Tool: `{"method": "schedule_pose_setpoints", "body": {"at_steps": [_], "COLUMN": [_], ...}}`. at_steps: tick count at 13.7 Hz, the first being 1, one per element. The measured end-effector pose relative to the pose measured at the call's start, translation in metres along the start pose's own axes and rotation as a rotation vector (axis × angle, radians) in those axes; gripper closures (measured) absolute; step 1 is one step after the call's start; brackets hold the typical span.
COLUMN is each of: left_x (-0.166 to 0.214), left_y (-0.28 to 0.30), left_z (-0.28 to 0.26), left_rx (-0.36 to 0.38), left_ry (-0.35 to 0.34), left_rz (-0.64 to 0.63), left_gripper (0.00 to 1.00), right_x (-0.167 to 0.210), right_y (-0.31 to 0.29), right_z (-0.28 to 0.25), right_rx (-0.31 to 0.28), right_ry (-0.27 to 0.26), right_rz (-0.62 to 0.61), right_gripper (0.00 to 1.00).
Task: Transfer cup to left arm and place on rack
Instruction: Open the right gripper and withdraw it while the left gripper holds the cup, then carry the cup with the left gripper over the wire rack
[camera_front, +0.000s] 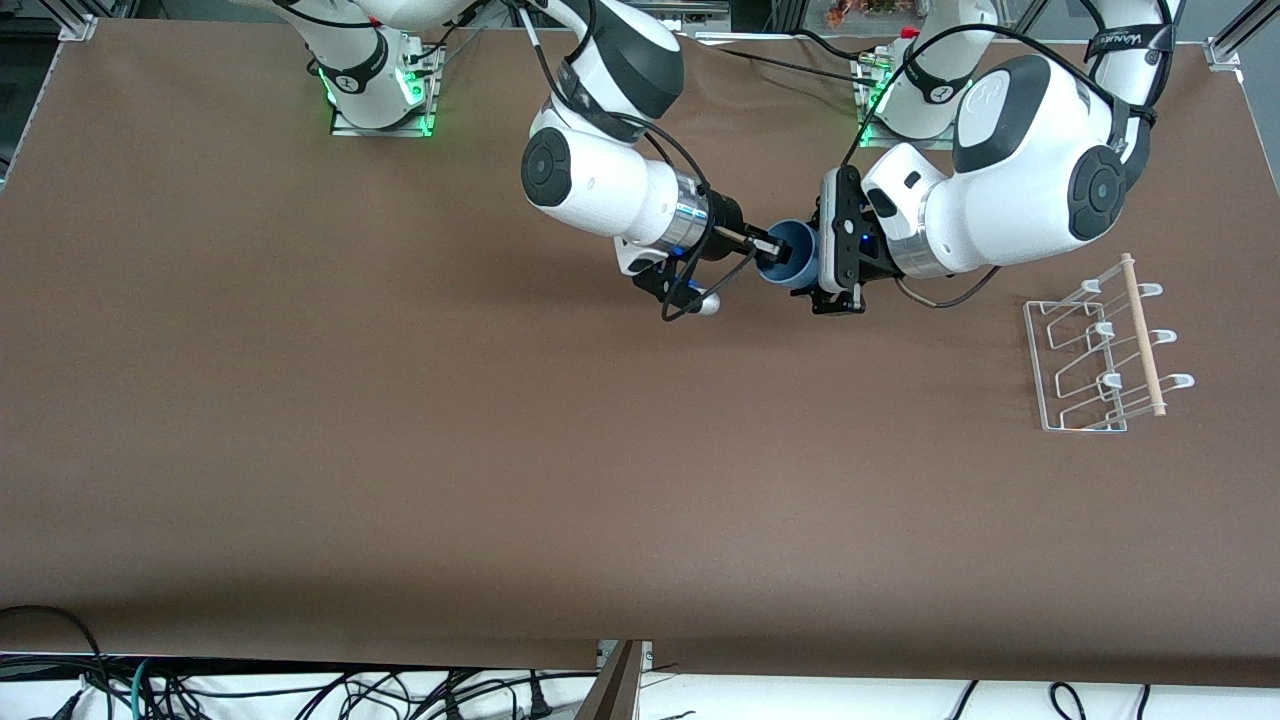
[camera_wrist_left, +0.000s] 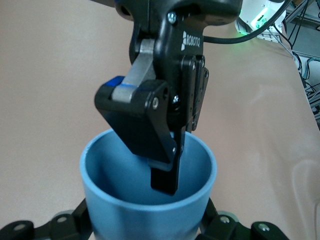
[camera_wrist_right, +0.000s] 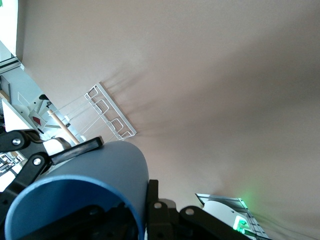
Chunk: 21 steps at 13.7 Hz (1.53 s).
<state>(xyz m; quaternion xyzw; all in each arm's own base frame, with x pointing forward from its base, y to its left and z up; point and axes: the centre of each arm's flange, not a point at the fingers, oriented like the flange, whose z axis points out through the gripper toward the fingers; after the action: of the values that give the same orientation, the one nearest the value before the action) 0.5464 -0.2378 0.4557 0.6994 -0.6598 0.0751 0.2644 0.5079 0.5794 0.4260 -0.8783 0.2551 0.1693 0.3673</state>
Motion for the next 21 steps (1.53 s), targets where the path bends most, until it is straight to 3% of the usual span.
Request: {"method": "schedule_pose_setpoints", "body": {"at_steps": [2,7,10,14,17,18,19,21], "left_x": [-0.001,-0.005,-0.011,-0.019,-0.024,-0.029,-0.035,-0.044], "left_y": [0.000,-0.001,0.002,0.010,0.014,0.016,0.017,0.022], "left_z": [0.000,-0.001,-0.001,-0.012,-0.012,-0.011,-0.011,-0.009], "left_rx": [0.001,-0.012,-0.045,-0.058,-0.056,-0.053,-0.048,-0.028], "left_ry": [0.002,0.000,-0.020,-0.211,-0.350,-0.411,-0.485,-0.661], "left_rz": [-0.002,-0.010,-0.015,-0.065,-0.089,-0.111,-0.138,-0.195], "left_gripper": [0.19,0.19,0.19,0.19,0.19,0.19,0.19,0.19], "right_x": [0.002,0.013,0.035,0.115,0.163,0.178,0.192,0.214], "right_y": [-0.002,-0.016,-0.015,0.026,0.073,0.091,0.108,0.138], "right_z": [-0.003,-0.037,-0.076,-0.183,-0.297,-0.329,-0.359,-0.407], "right_rx": [0.011,0.051,0.002,-0.166,-0.217,-0.230,-0.253,-0.341], "right_ry": [-0.003,-0.001,-0.023,-0.124,-0.189,-0.188,-0.153,-0.023], "right_rz": [0.009,0.021,0.045,0.073,0.012,-0.007,-0.025,-0.061], "right_gripper": [0.89,0.36,0.06,0.02,0.02,0.02,0.01,0.01]}}
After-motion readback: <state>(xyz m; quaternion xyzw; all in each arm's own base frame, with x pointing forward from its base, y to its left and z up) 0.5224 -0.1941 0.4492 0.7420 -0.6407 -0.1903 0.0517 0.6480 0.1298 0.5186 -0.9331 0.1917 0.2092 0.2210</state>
